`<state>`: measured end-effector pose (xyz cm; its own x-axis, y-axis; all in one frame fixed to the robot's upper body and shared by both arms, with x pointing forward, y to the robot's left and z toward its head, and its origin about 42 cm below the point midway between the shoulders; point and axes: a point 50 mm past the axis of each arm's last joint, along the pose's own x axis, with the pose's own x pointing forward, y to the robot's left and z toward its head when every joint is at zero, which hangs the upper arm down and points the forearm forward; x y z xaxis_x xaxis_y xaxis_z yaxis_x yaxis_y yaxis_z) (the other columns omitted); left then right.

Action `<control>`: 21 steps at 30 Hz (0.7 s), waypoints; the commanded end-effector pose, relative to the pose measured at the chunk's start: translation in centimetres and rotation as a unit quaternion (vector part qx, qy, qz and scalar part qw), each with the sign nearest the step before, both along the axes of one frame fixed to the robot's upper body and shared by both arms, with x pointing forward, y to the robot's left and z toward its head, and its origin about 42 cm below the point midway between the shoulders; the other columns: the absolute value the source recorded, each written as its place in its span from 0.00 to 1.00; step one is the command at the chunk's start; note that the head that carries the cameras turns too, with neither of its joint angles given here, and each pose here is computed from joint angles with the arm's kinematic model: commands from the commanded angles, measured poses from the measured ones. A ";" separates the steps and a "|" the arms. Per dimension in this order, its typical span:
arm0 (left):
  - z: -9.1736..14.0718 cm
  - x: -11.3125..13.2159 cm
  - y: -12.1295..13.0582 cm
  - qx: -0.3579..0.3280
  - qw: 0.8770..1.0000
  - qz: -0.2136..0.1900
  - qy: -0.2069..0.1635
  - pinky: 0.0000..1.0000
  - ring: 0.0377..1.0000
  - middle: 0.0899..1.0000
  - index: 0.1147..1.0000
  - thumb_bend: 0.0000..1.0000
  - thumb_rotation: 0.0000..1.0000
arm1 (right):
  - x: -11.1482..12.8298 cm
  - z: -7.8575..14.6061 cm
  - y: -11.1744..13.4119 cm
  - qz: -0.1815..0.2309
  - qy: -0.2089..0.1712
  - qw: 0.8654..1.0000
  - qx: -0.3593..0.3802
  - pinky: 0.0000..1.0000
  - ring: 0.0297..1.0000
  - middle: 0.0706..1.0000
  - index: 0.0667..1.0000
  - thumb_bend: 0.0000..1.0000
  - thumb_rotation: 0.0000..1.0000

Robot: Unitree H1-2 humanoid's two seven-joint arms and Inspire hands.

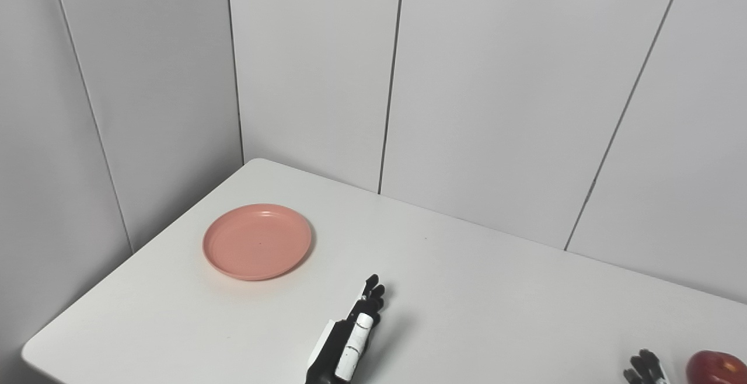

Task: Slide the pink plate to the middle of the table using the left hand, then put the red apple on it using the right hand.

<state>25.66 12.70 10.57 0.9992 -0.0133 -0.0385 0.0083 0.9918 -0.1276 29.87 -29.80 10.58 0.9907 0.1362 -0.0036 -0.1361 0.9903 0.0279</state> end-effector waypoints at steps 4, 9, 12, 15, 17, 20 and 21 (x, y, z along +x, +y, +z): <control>1.0 0.6 0.2 -0.015 1.000 -0.008 0.009 1.00 1.00 1.00 1.00 0.76 1.00 | -1.4 -1.5 0.1 -0.008 0.018 1.000 -0.001 1.00 0.97 0.96 0.97 0.99 1.00; 2.8 1.9 0.9 -0.013 1.000 -0.017 -0.011 1.00 1.00 1.00 1.00 0.79 1.00 | -1.4 -1.6 0.6 -0.005 0.018 1.000 0.001 1.00 0.97 0.96 0.97 1.00 1.00; 3.9 2.5 1.4 -0.012 0.999 -0.018 -0.024 1.00 1.00 1.00 1.00 0.80 1.00 | -1.4 -1.6 1.0 -0.003 0.020 1.000 -0.001 1.00 0.97 0.96 0.96 1.00 1.00; 4.9 3.0 1.9 -0.019 0.999 -0.020 -0.040 1.00 1.00 1.00 1.00 0.80 1.00 | -1.3 -1.7 1.3 -0.001 0.021 1.000 -0.003 1.00 0.97 0.96 0.96 1.00 1.00; 5.9 3.4 2.3 -0.021 0.998 -0.022 -0.049 1.00 1.00 1.00 1.00 0.80 1.00 | -1.2 -1.7 1.5 0.001 0.023 1.000 -0.001 1.00 0.97 0.96 0.96 1.00 1.00; 7.5 3.9 3.1 -0.023 0.997 -0.028 -0.061 1.00 1.00 1.00 1.00 0.80 1.00 | -1.2 -1.6 1.8 0.006 0.022 1.000 0.004 1.00 0.97 0.96 0.95 1.00 1.00; 8.0 4.1 3.4 -0.026 0.997 -0.031 -0.063 1.00 1.00 1.00 1.00 0.81 1.00 | -1.2 -1.5 1.9 0.007 0.021 1.000 0.005 1.00 0.97 0.96 0.95 1.00 1.00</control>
